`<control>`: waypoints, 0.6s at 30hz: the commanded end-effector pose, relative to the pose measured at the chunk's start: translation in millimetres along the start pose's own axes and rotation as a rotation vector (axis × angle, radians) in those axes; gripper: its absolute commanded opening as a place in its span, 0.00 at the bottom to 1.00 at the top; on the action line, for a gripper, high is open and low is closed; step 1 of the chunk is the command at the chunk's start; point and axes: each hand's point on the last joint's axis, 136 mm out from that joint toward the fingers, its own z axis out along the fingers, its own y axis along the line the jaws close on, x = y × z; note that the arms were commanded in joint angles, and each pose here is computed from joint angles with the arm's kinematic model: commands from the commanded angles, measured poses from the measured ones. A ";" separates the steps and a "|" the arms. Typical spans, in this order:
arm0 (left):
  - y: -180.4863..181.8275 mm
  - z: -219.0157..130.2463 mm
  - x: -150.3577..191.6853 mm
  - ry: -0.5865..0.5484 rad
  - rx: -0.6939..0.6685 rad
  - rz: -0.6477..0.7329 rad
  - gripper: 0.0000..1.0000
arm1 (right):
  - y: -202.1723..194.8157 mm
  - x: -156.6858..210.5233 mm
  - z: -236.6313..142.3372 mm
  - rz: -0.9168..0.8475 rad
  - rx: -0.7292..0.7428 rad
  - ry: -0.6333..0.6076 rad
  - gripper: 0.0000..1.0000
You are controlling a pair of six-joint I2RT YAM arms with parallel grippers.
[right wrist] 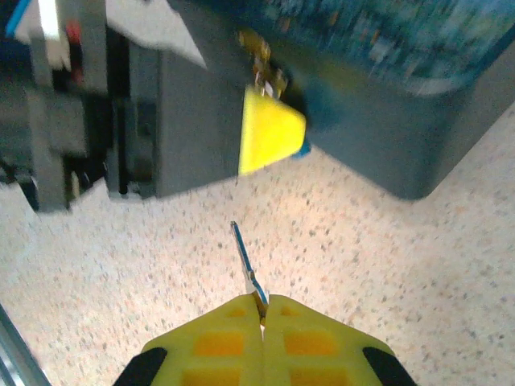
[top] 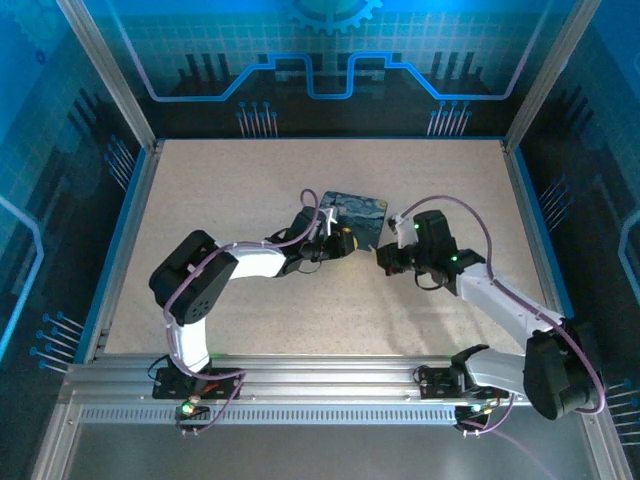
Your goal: Unlock the padlock with the key
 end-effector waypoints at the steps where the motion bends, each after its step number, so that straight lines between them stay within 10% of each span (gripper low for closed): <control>1: -22.5 -15.5 -8.1 -0.015 0.064 -0.028 0.19 | -1.3 6.8 5.9 -0.064 0.019 -0.021 0.00; 18: -31.3 -36.4 -1.4 0.042 0.029 -0.130 0.12 | -3.9 23.8 37.8 -0.159 0.015 -0.070 0.00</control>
